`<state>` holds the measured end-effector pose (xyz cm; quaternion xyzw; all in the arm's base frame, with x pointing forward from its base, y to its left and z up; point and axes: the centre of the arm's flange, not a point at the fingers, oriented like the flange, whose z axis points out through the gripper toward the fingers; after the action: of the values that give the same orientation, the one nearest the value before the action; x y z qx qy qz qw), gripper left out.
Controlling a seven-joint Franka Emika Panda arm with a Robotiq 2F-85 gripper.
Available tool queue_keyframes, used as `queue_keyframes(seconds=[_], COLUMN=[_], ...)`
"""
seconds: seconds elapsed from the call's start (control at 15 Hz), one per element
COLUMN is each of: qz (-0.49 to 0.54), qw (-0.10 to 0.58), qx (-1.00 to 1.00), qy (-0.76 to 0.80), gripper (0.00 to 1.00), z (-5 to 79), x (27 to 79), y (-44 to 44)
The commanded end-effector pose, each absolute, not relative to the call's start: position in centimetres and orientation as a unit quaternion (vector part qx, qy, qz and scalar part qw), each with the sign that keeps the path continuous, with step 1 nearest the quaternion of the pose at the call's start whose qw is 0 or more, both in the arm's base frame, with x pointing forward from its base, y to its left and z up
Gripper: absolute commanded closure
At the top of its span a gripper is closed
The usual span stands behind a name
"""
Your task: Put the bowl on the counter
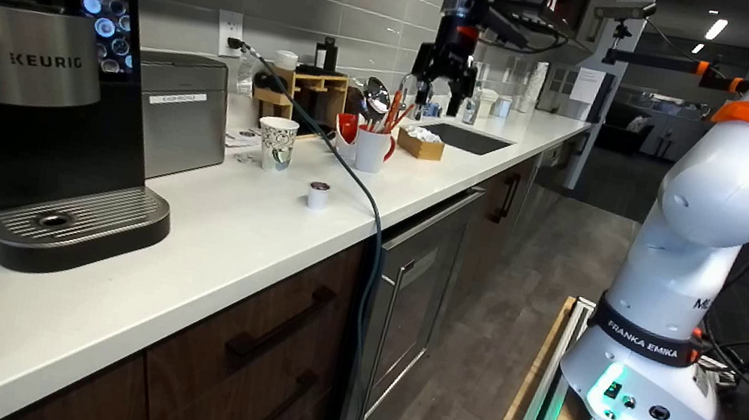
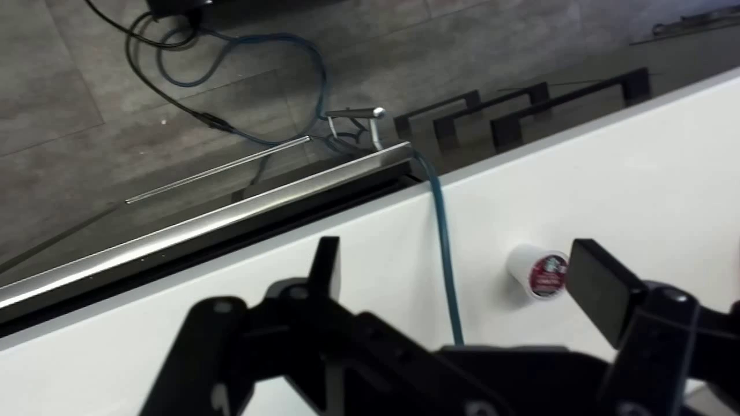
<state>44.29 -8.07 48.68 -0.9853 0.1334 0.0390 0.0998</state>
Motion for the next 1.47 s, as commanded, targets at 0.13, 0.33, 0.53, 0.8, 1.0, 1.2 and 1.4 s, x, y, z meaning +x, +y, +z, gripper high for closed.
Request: queue_keyframes(seconds=[0.13, 0.33, 0.53, 0.8, 1.0, 1.2, 1.4], qz=[-0.014, -0.071, -0.151, -0.249, -0.314, -0.312, -0.310], qw=[0.210, 0.266, 0.315, 0.371, 0.381, 0.381, 0.381], qx=[-0.953, -0.929, -0.898, -0.848, -0.814, -0.818, -0.818], qy=[0.218, 0.248, 0.266, 0.286, 0.306, 0.297, 0.299], gripper=[0.00, 0.00, 0.00, 0.00, 0.00, 0.00, 0.00], z=[61.2, 68.2, 75.8, 84.1, 87.5, 87.2, 87.0], x=[43.9, 43.2, 43.2, 43.0, 43.7, 42.5, 43.2], y=[-11.1, -11.6, -10.1, -8.8, -7.9, -8.0, -8.1])
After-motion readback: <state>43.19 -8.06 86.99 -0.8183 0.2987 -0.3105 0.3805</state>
